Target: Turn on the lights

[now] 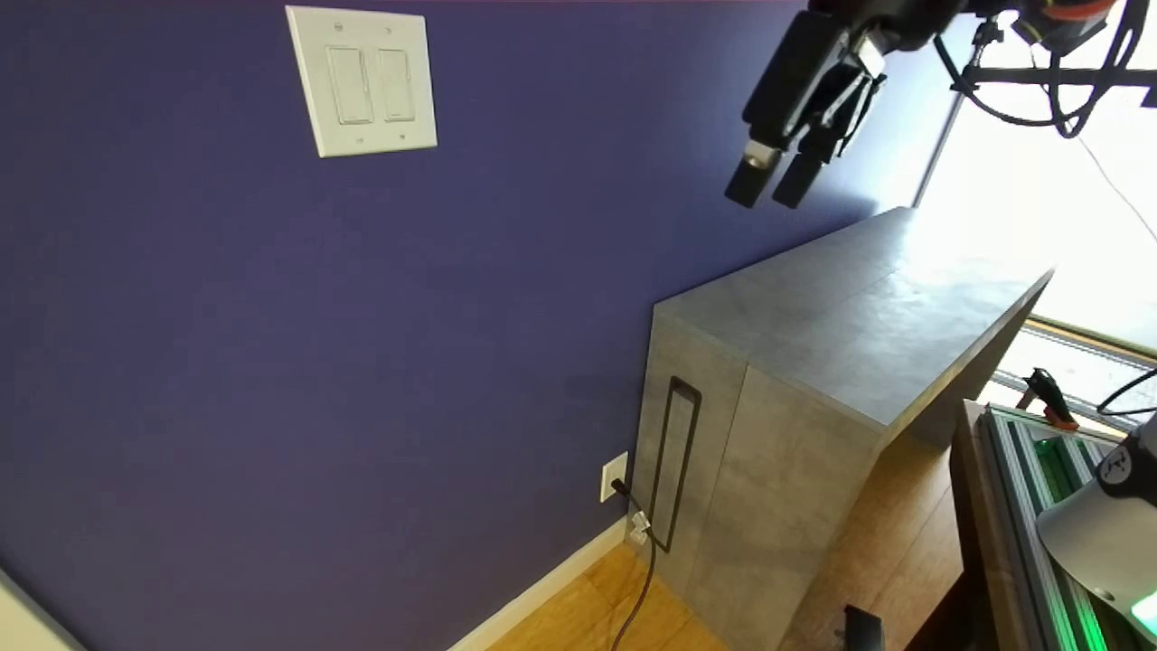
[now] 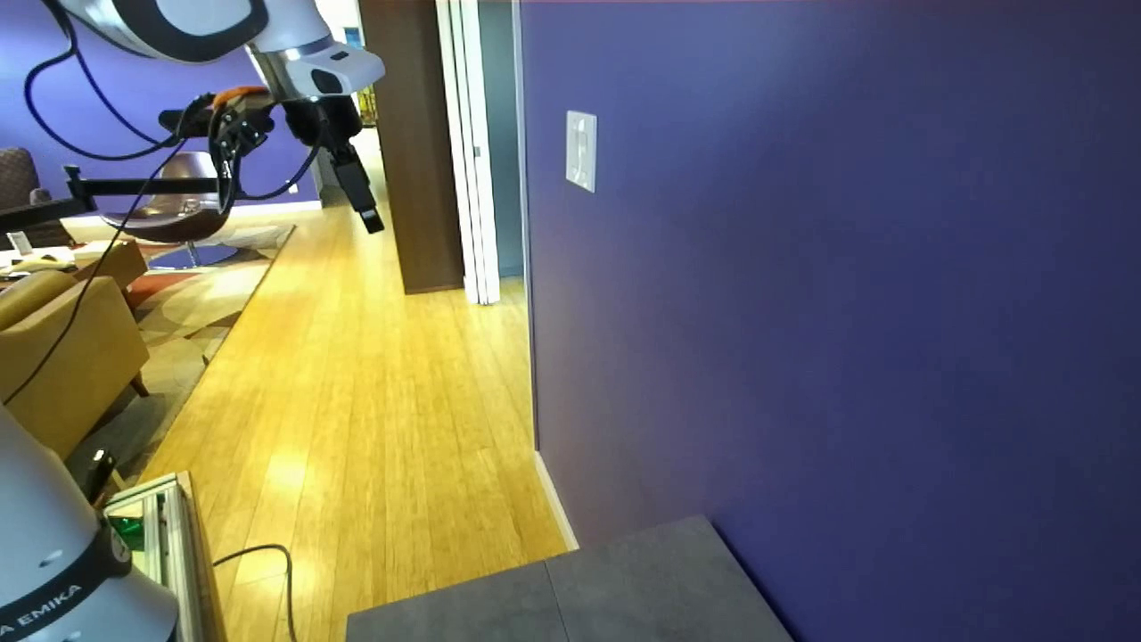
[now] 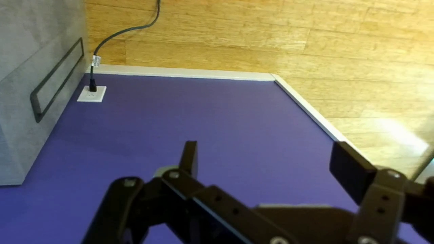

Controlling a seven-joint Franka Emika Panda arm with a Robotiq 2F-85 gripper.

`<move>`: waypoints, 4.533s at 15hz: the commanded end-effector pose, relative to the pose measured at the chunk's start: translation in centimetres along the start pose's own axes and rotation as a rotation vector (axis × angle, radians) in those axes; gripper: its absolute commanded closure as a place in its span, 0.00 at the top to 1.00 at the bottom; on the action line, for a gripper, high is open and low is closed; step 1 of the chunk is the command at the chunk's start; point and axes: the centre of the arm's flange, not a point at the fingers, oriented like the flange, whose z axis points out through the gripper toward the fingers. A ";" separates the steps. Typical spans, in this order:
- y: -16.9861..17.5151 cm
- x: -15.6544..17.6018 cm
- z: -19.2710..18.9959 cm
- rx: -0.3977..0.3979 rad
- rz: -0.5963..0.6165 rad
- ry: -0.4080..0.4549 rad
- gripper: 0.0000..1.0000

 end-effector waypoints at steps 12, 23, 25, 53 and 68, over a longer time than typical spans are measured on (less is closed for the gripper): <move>-10.6 15.9 -2.1 0.248 0.229 0.188 0.24; -11.1 22.0 0.9 0.303 0.297 0.341 0.05; -11.2 23.0 1.6 0.309 0.306 0.367 0.03; -11.9 28.8 6.2 0.263 0.347 0.525 0.01; -12.2 17.6 -6.0 -0.105 -0.038 0.042 0.49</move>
